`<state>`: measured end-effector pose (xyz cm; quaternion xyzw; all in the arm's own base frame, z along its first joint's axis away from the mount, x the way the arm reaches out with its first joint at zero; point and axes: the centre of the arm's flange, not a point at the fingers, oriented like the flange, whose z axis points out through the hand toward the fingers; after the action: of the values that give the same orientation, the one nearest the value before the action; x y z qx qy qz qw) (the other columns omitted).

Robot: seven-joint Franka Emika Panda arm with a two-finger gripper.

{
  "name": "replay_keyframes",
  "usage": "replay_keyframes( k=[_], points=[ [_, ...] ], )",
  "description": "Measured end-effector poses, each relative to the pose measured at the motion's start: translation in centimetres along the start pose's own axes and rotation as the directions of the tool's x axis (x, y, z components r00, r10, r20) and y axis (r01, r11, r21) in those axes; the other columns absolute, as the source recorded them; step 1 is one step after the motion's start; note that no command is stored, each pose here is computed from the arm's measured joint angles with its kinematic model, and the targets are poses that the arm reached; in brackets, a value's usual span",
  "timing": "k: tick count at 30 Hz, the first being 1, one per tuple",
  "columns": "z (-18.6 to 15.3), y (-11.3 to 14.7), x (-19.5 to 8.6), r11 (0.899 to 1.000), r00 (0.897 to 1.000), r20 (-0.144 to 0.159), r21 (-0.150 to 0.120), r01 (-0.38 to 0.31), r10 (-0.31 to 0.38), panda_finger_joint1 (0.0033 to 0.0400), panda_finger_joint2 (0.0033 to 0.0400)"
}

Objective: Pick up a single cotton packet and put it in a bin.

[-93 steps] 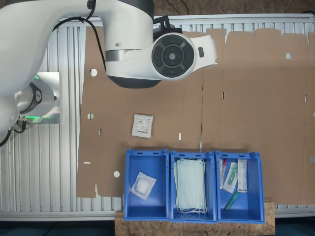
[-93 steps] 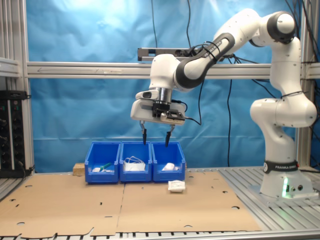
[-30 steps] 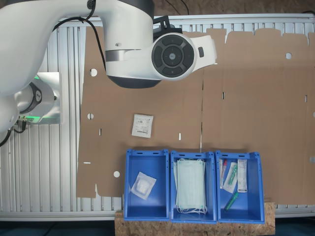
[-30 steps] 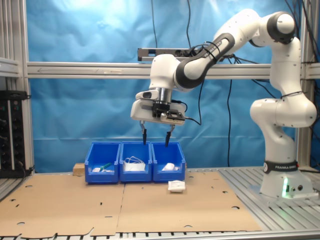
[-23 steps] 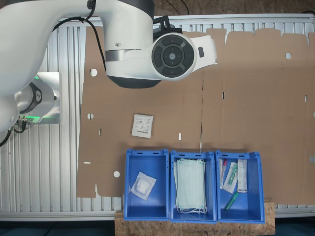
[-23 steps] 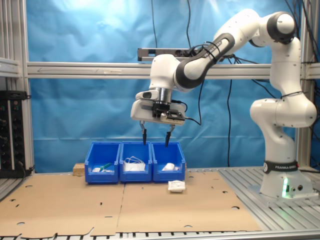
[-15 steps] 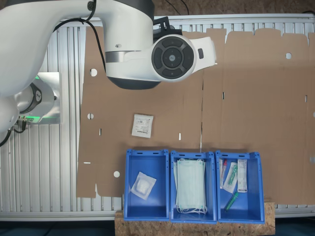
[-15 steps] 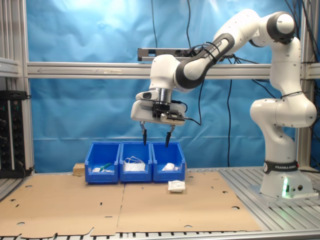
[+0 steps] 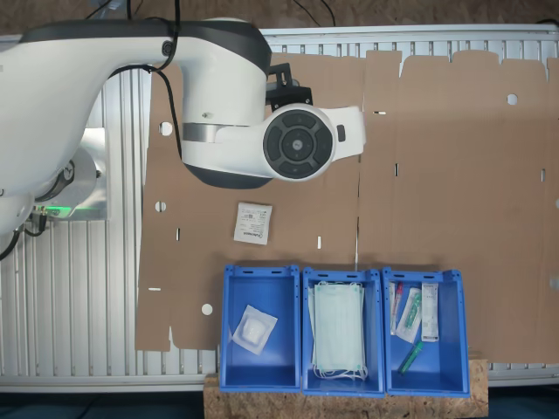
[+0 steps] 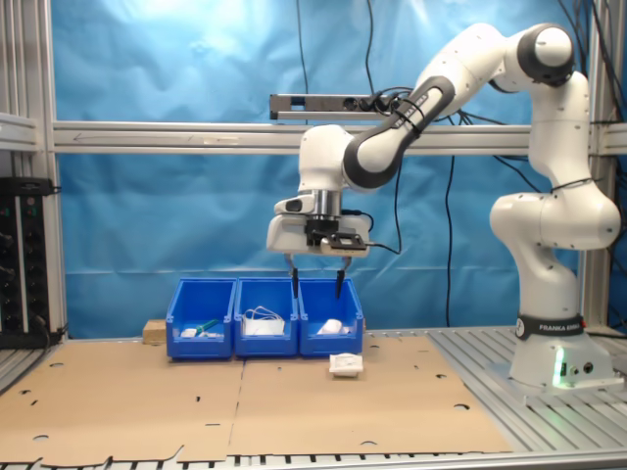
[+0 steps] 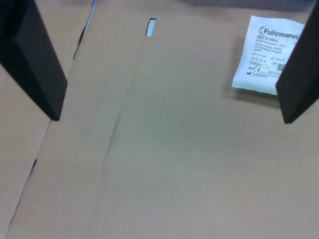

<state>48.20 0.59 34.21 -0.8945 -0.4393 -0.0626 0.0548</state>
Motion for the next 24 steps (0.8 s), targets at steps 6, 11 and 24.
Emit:
replay_keyframes(
  k=[6, 11, 24],
  points=[
    [1.1, 0.8, -3.2, 1.000, 0.998, 0.064, -0.004, 0.000, 0.001, 0.0400, 0.0400],
    [1.4, 1.5, -5.0, 1.000, 0.995, 0.099, -0.013, 0.001, 0.001, 0.0400, 0.0400],
    [2.5, 3.5, -10.9, 0.999, 0.981, 0.191, -0.026, -0.037, 0.042, 0.0400, 0.0400]
  ],
)
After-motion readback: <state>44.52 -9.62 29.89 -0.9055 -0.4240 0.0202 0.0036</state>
